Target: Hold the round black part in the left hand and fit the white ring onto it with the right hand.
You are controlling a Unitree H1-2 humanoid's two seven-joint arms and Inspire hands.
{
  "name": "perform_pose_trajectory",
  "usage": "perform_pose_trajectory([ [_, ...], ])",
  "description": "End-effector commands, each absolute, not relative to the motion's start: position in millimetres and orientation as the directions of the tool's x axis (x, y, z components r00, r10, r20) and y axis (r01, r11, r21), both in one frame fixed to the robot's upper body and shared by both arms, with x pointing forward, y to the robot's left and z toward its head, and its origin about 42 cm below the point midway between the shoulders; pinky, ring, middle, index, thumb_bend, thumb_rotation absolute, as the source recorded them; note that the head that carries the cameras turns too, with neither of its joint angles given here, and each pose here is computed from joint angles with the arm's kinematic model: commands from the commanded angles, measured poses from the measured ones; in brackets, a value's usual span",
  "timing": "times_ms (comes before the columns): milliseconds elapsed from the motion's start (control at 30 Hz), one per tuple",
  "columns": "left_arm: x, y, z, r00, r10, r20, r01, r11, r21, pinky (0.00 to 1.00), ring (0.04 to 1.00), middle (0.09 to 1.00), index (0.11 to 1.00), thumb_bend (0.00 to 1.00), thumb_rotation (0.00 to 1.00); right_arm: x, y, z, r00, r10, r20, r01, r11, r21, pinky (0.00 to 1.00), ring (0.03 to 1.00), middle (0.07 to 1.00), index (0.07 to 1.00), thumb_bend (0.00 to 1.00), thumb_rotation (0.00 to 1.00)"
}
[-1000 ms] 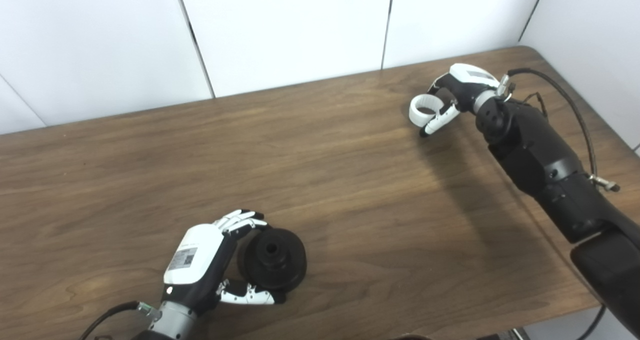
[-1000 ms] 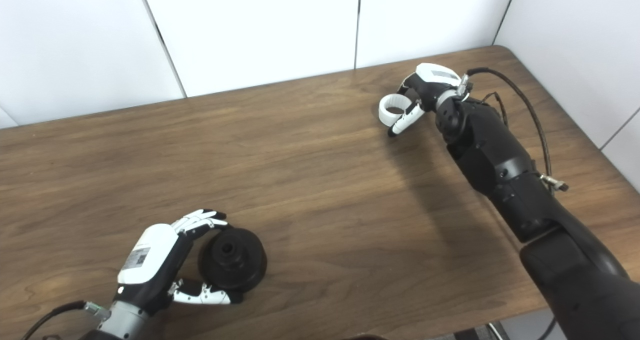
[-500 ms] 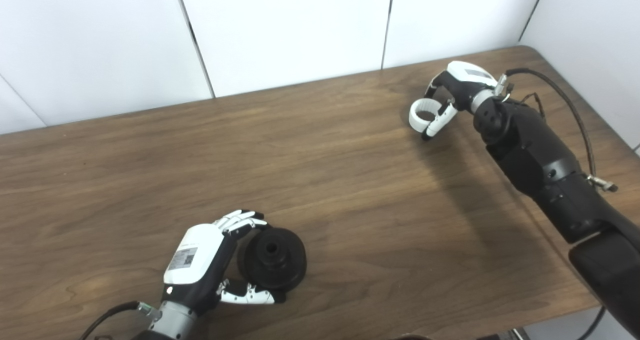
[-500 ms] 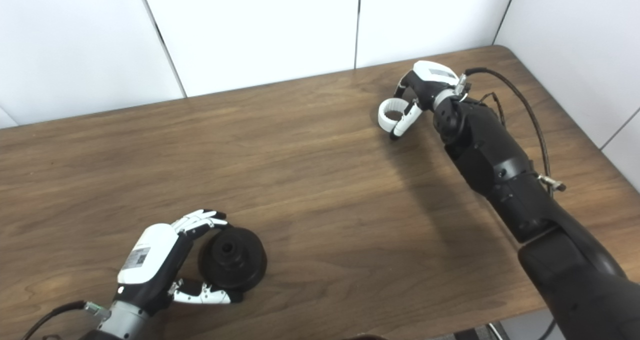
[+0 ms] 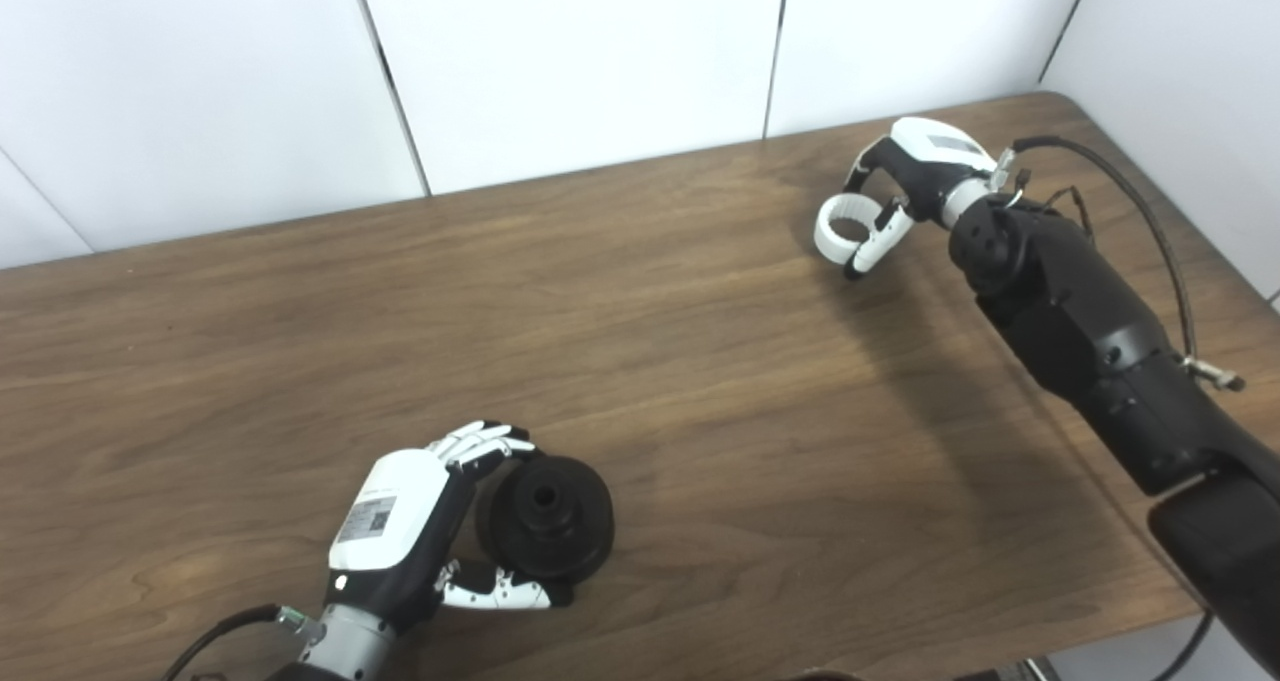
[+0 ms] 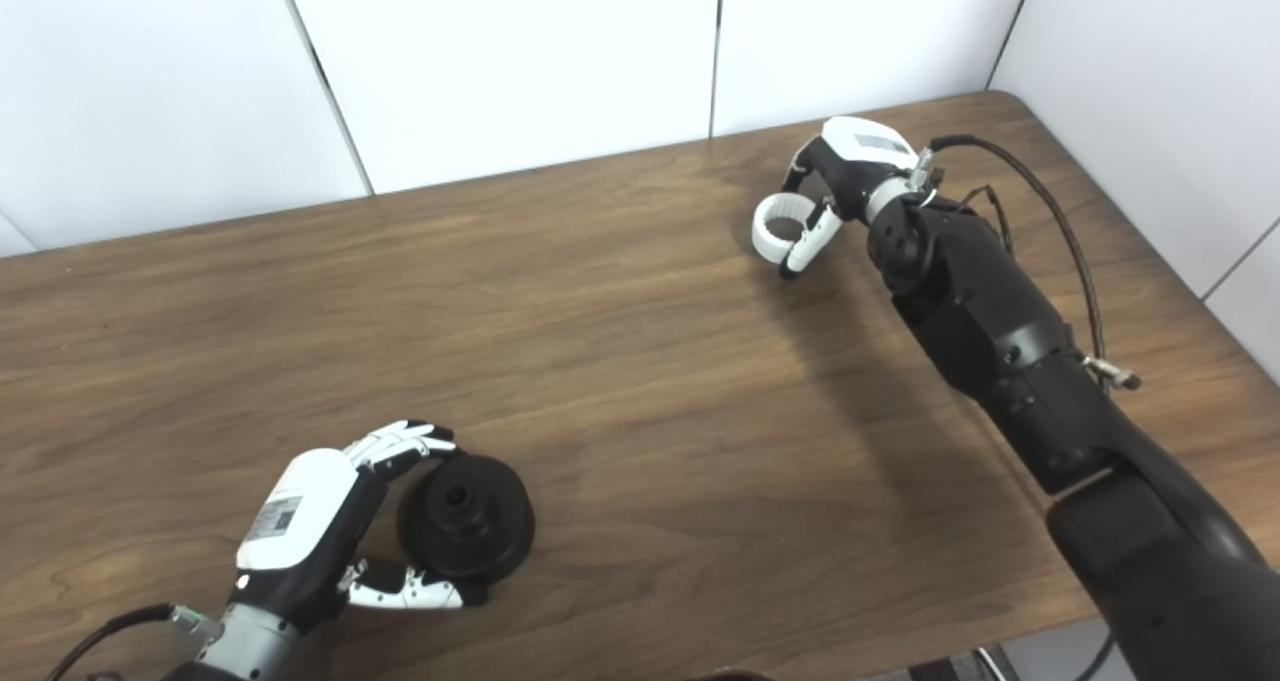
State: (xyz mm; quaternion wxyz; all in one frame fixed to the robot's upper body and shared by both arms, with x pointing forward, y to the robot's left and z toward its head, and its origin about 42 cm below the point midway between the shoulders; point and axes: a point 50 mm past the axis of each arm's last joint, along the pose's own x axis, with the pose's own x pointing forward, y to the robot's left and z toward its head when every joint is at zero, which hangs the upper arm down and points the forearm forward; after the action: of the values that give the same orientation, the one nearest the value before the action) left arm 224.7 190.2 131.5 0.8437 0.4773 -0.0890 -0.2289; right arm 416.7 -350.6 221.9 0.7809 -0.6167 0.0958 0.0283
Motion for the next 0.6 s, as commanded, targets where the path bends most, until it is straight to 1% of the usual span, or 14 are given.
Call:
perform_pose_trajectory([
  [0, 213.5, 192.6, 111.2, 0.865, -0.46, -0.201, 0.391, 0.368, 0.843, 0.82, 0.884, 0.831, 0.487, 0.52, 0.06, 417.0, -342.8, 260.9, 0.997, 0.006, -0.072, -0.072, 0.201, -0.977, 0.88, 0.909, 0.823, 0.486, 0.52, 0.13],
  [100, 212.7, 185.8, 111.4, 0.865, -0.461, -0.199, 0.392, 0.374, 0.84, 0.82, 0.88, 0.83, 0.487, 0.52, 0.06, 399.6, -322.6, 274.3, 0.992, 0.107, -0.063, -0.083, 0.186, -0.979, 0.9, 0.916, 0.823, 0.486, 0.52, 0.13],
  [200, 212.1, 178.1, 111.0, 0.865, -0.458, -0.206, 0.409, 0.405, 0.818, 0.85, 0.895, 0.837, 0.487, 0.52, 0.06, 379.0, -300.4, 284.0, 0.975, 0.212, -0.058, -0.097, 0.179, -0.979, 0.91, 0.918, 0.817, 0.486, 0.52, 0.13],
  [300, 211.9, 171.4, 111.1, 0.865, -0.458, -0.208, 0.412, 0.408, 0.815, 0.91, 0.907, 0.839, 0.486, 0.52, 0.06, 359.5, -275.6, 284.8, 0.944, 0.327, -0.05, -0.114, 0.181, -0.977, 0.91, 0.915, 0.818, 0.485, 0.52, 0.13],
  [400, 211.5, 166.3, 111.4, 0.865, -0.457, -0.206, 0.41, 0.409, 0.815, 0.93, 0.912, 0.839, 0.486, 0.52, 0.05, 346.4, -261.3, 282.4, 0.921, 0.387, -0.045, -0.122, 0.178, -0.976, 0.9, 0.906, 0.813, 0.485, 0.52, 0.14],
  [500, 211.2, 161.8, 112.2, 0.864, -0.458, -0.208, 0.414, 0.411, 0.813, 0.94, 0.919, 0.843, 0.486, 0.52, 0.05, 328.9, -243.7, 277.8, 0.888, 0.458, -0.033, -0.135, 0.193, -0.972, 0.88, 0.899, 0.804, 0.483, 0.52, 0.14],
  [567, 211.5, 159.4, 112.6, 0.864, -0.458, -0.208, 0.414, 0.412, 0.811, 0.95, 0.92, 0.843, 0.486, 0.52, 0.05, 320.9, -237.2, 275.5, 0.874, 0.484, -0.033, -0.149, 0.203, -0.968, 0.89, 0.901, 0.801, 0.483, 0.52, 0.14],
])
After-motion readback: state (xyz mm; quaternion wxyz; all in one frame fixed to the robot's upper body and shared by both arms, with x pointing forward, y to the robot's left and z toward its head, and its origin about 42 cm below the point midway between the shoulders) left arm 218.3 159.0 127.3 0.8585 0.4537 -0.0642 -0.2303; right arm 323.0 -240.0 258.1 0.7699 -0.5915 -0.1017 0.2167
